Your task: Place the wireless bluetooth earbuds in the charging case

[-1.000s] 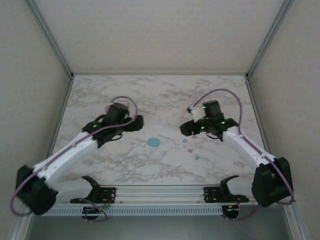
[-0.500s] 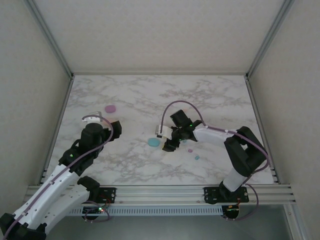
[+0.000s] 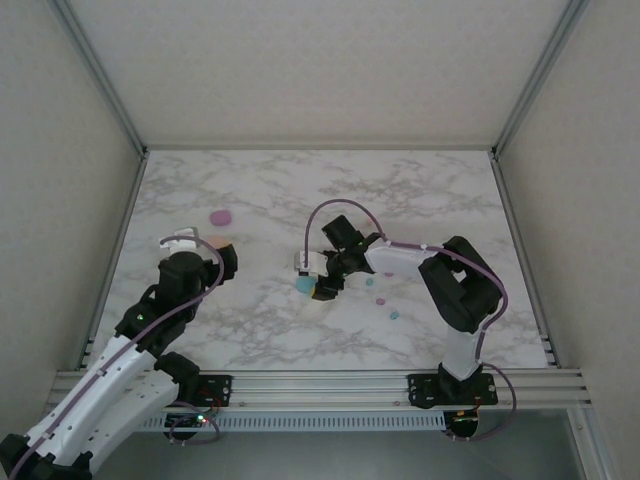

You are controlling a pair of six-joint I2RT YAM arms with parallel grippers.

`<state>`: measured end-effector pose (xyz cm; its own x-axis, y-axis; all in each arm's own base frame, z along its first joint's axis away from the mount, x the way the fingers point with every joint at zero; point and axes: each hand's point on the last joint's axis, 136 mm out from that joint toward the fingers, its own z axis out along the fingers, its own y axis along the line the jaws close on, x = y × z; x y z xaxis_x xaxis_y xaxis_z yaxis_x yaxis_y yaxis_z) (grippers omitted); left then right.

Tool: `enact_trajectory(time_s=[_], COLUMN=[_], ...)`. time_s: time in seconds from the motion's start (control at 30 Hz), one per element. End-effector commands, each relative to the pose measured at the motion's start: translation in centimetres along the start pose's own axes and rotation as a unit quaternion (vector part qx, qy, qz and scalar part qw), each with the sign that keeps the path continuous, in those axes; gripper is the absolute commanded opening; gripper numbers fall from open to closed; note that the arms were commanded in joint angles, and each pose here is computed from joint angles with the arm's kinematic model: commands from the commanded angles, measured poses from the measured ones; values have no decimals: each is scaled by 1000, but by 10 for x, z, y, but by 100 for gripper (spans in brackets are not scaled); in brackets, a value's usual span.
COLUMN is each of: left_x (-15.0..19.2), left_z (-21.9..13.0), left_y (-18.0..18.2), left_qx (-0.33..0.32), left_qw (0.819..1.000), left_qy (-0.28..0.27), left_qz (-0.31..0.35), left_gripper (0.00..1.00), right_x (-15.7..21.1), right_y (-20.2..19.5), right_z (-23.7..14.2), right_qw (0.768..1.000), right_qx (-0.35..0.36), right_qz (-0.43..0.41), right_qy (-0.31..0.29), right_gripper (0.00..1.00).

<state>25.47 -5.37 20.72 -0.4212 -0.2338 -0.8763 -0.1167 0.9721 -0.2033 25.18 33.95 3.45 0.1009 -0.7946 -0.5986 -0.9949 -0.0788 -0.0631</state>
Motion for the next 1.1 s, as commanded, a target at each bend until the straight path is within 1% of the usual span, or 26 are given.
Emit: enact_trajectory(time_s=[0.0, 0.13, 0.27, 0.43, 0.5, 0.6, 0.73, 0.77, 0.8, 0.93, 1.0, 1.07], left_x=[4, 6, 6, 6, 6, 6, 6, 6, 6, 2, -1, -4], left_z=[-1, -1, 0, 0, -1, 0, 2, 2, 3, 3, 2, -2], left_y=[12, 13, 13, 12, 11, 11, 8, 7, 6, -2, -10, -26], left_qx=[-25, -26, -24, -22, -21, -20, -16, -15, -14, 5, 29, 75], left_qw=[1000, 1000, 1000, 1000, 1000, 1000, 1000, 1000, 1000, 1000, 1000, 996], left_qy=[-2, -2, -1, 0, 0, 1, 4, 5, 6, 2, -2, -7], left_qz=[6, 0, -6, -4, -6, -9, -16, -17, -17, -9, 7, 40], left_gripper=[100, 100, 100, 100, 100, 100, 100, 100, 100, 100, 100, 100], right_x=[-6, 1, 9, 16, 18, 18, 17, 17, 15, 6, -6, -27], right_y=[12, 11, 7, 7, 8, 8, 7, 7, 6, 5, 5, 3], right_z=[7, 13, 17, 17, 16, 15, 16, 16, 15, 10, 0, -20], right_qw=[1000, 1000, 1000, 1000, 999, 1000, 1000, 1000, 1000, 1000, 999, 998], right_qx=[-29, -18, -3, 3, 2, 4, 6, 6, 7, 9, 8, 12], right_qz=[-6, 2, 6, 6, 8, 7, 7, 8, 8, 19, 29, 41], right_qy=[-1, 7, 21, 28, 31, 30, 28, 27, 25, 8, -11, -49], right_gripper=[65, 63, 57, 56, 52, 51, 47, 44, 41, 37, 31, 31])
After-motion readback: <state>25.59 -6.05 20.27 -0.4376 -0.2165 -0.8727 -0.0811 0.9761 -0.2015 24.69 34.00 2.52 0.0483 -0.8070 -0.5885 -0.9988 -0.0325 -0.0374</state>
